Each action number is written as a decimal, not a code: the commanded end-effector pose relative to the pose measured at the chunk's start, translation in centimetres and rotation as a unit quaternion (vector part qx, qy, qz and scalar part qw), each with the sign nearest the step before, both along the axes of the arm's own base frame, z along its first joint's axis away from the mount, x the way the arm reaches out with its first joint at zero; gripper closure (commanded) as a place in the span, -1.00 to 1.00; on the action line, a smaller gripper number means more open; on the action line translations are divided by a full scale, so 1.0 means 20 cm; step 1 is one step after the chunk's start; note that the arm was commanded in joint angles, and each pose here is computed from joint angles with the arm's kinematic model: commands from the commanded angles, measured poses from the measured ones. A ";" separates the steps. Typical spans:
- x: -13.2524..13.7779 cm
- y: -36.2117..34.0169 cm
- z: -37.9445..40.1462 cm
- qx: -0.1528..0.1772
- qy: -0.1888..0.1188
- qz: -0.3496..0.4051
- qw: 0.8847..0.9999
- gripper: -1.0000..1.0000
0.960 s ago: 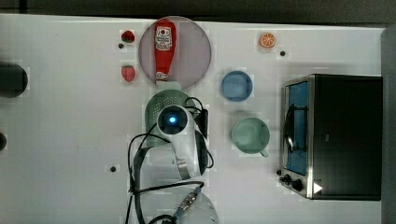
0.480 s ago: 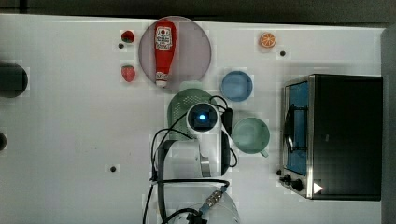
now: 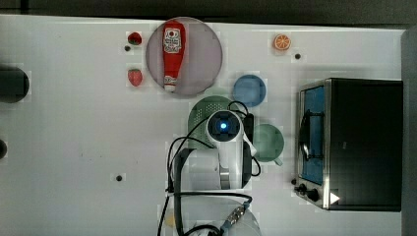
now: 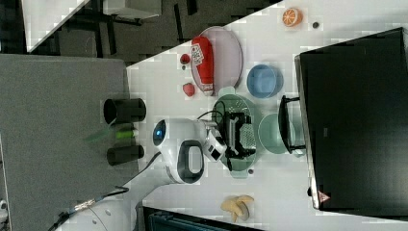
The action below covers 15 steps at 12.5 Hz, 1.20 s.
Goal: Drag strainer left to right.
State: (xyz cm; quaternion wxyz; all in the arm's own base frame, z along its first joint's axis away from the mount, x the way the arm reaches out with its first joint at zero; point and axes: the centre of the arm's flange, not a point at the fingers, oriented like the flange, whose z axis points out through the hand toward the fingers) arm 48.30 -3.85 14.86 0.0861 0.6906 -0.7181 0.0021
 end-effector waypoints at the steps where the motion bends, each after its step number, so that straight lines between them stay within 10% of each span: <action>1: 0.08 0.15 0.19 0.016 -0.029 0.073 0.997 -1.00; 9: 0.06 0.18 1.57 0.051 -0.045 0.260 0.963 -1.00; 15: -0.09 0.10 2.26 0.074 -0.038 0.414 0.906 -1.00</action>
